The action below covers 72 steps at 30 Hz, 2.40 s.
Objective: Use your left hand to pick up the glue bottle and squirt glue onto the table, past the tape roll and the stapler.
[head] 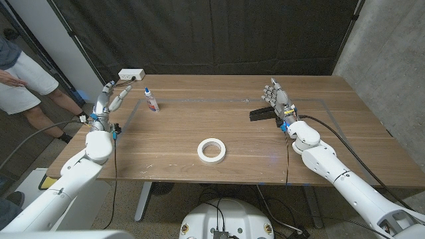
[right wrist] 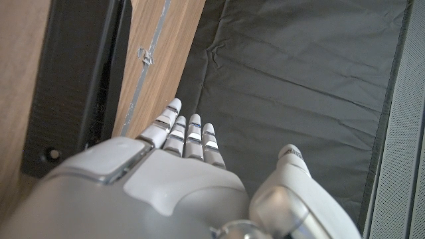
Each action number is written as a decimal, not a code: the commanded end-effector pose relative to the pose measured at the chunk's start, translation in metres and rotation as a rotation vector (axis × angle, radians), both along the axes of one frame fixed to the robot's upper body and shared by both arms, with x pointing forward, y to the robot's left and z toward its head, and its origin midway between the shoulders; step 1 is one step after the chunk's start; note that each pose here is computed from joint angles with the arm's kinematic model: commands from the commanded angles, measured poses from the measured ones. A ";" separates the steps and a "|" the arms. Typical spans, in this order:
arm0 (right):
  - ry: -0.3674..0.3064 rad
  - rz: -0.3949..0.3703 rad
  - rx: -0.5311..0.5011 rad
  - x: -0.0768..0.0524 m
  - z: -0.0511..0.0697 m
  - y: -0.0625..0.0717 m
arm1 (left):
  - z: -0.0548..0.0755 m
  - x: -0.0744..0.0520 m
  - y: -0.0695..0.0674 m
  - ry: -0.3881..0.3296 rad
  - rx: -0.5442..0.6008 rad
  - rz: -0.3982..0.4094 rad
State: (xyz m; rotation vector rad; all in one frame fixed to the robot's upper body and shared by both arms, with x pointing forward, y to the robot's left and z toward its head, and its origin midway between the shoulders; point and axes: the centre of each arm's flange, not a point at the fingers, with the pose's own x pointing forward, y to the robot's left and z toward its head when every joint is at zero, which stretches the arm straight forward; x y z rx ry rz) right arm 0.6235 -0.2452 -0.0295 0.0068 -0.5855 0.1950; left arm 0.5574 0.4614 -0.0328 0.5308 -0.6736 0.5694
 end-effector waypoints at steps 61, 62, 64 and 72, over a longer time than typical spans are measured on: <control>0.041 -0.034 0.007 -0.006 -0.011 -0.016 | -0.018 0.080 -0.041 0.297 0.321 0.163; 0.041 -0.035 0.008 -0.007 -0.011 -0.016 | -0.018 0.081 -0.042 0.303 0.318 0.164; 0.039 -0.036 0.007 -0.007 -0.011 -0.017 | -0.017 0.083 -0.043 0.302 0.323 0.156; 0.045 -0.045 0.011 -0.009 -0.011 -0.019 | -0.012 0.093 -0.050 0.289 0.323 0.133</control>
